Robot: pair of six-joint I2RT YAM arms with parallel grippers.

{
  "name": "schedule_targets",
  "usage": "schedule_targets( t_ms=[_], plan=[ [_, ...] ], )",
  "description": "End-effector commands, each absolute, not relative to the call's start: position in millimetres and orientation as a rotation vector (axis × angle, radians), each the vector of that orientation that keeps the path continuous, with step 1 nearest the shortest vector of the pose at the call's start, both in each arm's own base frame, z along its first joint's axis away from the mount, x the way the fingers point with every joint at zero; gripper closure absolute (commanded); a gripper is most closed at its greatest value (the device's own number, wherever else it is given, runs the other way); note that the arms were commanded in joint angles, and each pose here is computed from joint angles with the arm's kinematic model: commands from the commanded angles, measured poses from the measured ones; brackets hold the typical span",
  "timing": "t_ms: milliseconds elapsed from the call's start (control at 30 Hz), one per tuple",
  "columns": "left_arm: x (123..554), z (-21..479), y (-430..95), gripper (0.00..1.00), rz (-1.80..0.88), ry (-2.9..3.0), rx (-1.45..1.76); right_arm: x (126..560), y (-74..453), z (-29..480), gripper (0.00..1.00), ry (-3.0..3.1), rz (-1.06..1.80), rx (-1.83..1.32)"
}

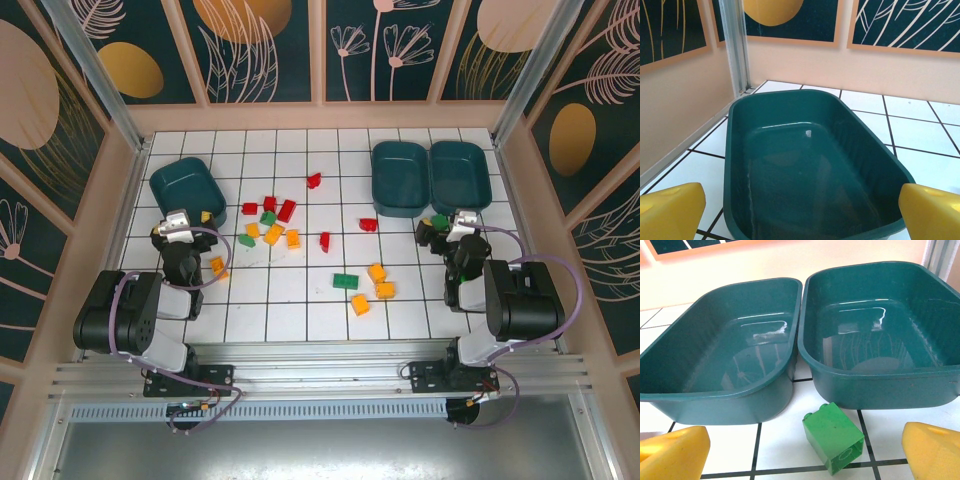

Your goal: Sort the legos into containers by color

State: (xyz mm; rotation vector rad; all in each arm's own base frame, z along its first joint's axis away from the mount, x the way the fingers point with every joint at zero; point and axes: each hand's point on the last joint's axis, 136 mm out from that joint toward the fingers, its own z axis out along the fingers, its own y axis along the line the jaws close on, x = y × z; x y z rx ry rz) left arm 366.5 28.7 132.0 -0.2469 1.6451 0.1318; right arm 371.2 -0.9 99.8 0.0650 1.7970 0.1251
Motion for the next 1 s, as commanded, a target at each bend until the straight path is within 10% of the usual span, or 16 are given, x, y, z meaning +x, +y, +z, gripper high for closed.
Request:
schedule_targets(
  t_ms=[0,967],
  plan=[
    [370,139,30,0.01,0.128,1.626,-0.239,378,-5,121,0.01,1.720,0.109,0.075],
    [381,207,46,0.01,0.158,1.634,-0.382,429,16,187,0.01,1.864,0.045,0.146]
  ],
)
